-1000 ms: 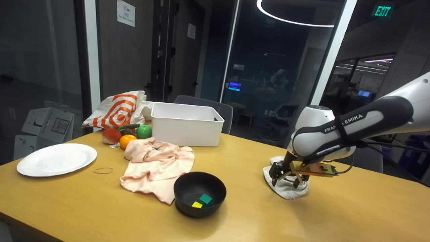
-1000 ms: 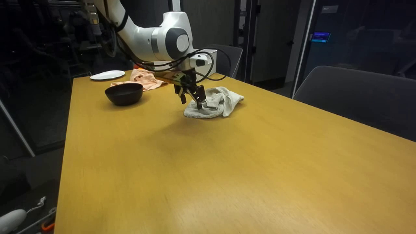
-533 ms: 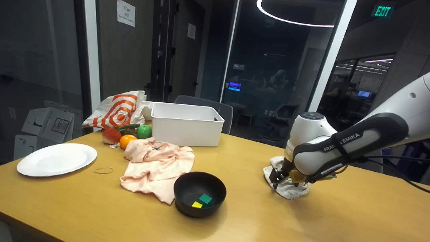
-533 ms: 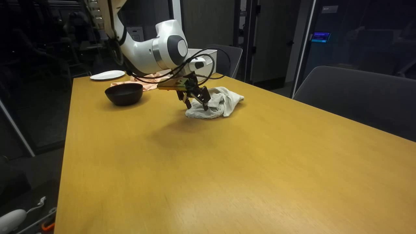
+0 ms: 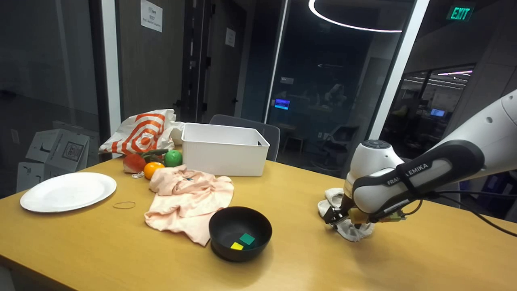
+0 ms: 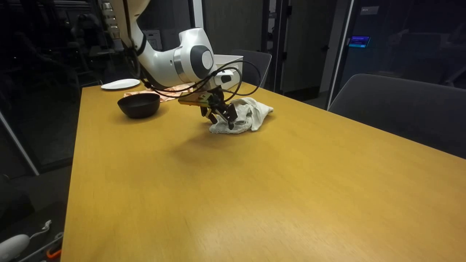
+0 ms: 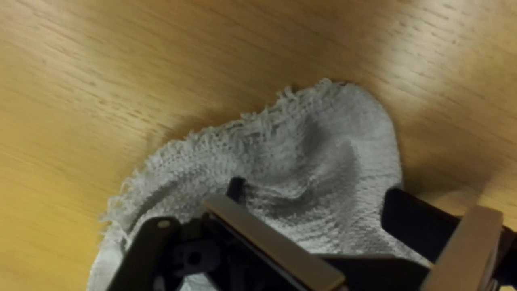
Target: Take the toy blocks off of the kitchen towel by picking it up
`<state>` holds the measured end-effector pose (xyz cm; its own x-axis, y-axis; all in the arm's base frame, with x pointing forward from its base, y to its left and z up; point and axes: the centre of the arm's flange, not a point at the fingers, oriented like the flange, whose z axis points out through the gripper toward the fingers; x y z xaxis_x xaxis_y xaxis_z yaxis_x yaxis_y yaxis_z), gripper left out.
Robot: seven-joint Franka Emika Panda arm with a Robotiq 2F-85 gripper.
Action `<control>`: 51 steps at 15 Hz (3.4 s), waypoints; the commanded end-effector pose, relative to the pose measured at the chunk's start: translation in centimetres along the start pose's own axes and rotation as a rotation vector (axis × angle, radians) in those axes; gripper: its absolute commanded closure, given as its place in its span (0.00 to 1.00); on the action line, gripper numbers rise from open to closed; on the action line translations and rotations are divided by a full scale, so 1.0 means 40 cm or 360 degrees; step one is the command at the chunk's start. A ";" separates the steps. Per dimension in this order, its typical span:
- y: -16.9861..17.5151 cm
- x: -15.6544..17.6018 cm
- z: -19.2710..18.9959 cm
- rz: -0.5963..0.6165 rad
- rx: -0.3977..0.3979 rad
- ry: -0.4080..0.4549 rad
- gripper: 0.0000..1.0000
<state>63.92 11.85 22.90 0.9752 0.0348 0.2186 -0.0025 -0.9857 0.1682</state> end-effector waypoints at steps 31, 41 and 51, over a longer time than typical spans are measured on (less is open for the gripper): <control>0.297 -0.033 -0.493 0.0506 -0.1387 0.0509 0.90; 0.267 -0.116 -0.431 0.0293 -0.0916 -0.0020 0.88; 0.229 -0.094 -0.365 0.0022 -0.0110 -0.0211 0.68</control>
<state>57.13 5.07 38.46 0.9870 -0.0642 0.1477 -0.1115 -0.9340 0.3393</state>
